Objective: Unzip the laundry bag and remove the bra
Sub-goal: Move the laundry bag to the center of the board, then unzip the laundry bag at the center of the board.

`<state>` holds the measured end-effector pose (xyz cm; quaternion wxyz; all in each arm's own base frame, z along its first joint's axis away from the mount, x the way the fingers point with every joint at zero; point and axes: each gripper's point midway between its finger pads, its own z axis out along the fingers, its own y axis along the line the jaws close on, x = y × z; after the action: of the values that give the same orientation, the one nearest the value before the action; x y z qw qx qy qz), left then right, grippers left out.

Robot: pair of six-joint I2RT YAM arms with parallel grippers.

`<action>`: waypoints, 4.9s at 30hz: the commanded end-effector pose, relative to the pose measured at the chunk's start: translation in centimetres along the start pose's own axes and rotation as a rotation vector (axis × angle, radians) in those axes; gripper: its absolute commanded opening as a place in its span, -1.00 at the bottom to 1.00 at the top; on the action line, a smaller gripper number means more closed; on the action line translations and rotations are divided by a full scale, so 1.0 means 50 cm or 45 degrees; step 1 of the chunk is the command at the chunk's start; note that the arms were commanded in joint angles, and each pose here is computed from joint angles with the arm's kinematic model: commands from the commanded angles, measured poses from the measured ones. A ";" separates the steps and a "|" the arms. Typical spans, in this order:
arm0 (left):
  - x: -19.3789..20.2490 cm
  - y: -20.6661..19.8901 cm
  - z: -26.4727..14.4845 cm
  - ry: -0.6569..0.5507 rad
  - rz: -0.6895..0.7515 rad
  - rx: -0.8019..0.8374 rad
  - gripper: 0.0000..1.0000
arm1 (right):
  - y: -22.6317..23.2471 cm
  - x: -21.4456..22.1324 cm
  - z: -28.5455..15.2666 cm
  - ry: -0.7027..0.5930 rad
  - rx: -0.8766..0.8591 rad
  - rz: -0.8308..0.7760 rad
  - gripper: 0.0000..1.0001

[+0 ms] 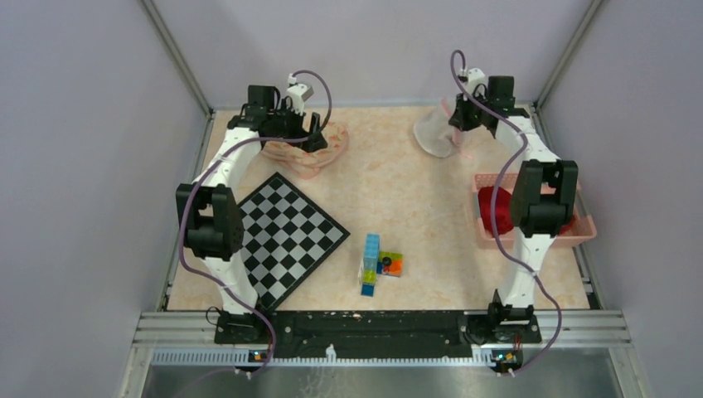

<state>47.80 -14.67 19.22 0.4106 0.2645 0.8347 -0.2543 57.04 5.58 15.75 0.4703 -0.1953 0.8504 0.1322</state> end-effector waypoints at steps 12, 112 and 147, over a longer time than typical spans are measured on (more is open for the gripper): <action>-0.029 -0.089 -0.032 -0.171 0.027 0.228 0.97 | 0.313 0.026 -0.080 0.125 -0.406 0.248 -1.00; -0.052 -0.431 0.023 -0.664 0.738 1.066 -0.97 | 0.560 0.054 -0.210 -0.570 -0.739 -0.676 -0.05; -0.040 -0.354 0.059 -0.239 0.000 0.861 0.42 | 0.549 0.012 -0.204 -0.462 -0.443 -0.920 -1.00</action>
<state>39.02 -29.66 21.38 0.3885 0.3776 0.6547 -0.5271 35.25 24.93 15.86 0.5272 -0.5343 0.6383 0.1707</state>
